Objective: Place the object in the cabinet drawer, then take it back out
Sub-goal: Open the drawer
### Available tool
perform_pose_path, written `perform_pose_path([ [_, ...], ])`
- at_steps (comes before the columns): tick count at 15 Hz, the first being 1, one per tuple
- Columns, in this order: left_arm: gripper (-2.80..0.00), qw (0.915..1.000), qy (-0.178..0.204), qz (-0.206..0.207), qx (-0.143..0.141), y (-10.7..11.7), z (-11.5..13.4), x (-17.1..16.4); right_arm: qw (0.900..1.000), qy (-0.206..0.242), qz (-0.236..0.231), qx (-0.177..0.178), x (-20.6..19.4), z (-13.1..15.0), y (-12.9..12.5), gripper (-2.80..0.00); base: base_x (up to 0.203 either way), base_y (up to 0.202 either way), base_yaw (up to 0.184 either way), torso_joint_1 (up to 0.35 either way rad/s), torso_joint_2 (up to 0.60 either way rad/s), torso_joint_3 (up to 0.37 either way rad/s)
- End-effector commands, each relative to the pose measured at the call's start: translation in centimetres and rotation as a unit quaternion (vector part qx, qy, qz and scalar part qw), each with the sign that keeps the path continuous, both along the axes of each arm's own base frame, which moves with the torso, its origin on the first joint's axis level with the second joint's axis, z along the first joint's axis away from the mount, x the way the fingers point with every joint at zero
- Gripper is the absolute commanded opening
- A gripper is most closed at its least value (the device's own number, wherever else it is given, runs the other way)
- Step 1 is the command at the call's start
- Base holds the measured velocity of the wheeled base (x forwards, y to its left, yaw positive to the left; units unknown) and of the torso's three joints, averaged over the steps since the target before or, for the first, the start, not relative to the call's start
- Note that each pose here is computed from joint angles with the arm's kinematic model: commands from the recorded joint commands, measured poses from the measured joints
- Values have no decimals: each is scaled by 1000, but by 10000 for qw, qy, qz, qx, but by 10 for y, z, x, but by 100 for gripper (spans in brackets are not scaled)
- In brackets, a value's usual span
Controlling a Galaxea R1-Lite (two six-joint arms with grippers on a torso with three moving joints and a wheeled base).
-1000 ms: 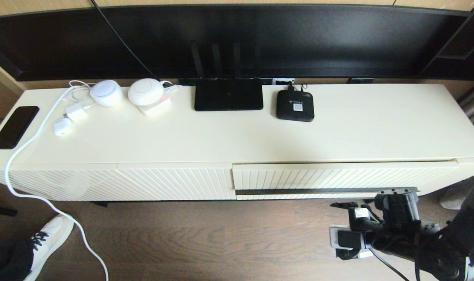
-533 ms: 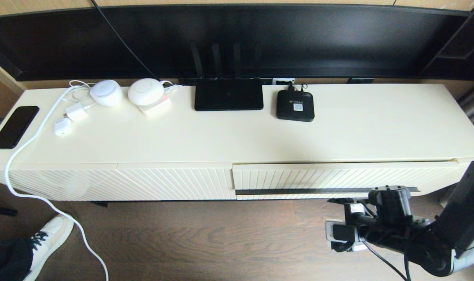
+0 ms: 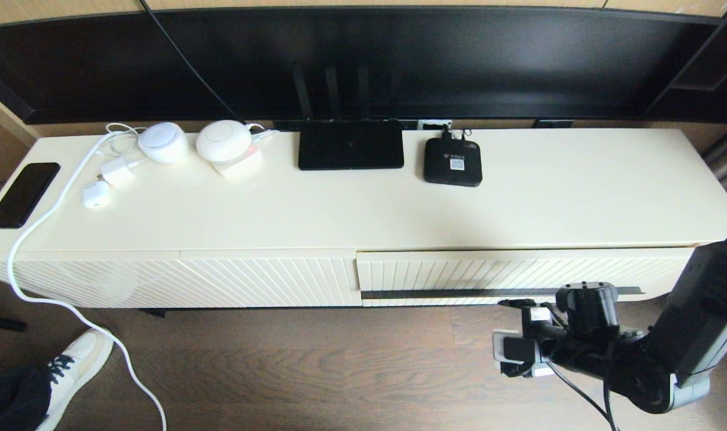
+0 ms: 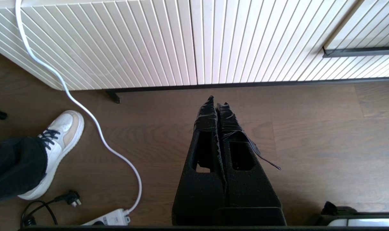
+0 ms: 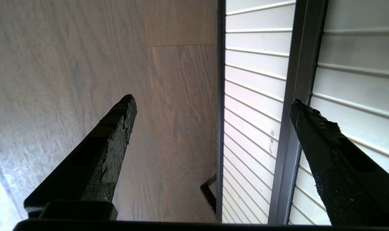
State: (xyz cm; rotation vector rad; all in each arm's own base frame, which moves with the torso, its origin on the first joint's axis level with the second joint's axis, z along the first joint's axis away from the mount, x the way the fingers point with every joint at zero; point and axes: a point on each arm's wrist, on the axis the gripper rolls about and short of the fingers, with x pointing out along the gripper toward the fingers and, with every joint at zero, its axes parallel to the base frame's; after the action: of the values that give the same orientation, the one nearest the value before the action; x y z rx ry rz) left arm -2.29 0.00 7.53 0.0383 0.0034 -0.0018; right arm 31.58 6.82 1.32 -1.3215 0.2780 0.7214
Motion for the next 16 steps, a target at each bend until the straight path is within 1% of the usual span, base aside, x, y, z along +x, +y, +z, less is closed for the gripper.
perform_pose_path([
  [1, -280, 10000, 6, 1, 0, 0, 0, 0, 10000, -50, 21, -15, 6, -3, 1, 0, 0, 0, 0, 0, 0, 0],
  [6, -280, 10000, 12, 1, 0, 0, 0, 0, 9995, -283, 88, 66, 11, 9, 3, 0, 0, 0, 0, 0, 0, 0],
  [16, -280, 10000, 6, 1, 0, 0, 0, 0, 9997, -208, 75, 48, 20, -2, 3, 0, 0, 0, 0, 0, 0, 0],
])
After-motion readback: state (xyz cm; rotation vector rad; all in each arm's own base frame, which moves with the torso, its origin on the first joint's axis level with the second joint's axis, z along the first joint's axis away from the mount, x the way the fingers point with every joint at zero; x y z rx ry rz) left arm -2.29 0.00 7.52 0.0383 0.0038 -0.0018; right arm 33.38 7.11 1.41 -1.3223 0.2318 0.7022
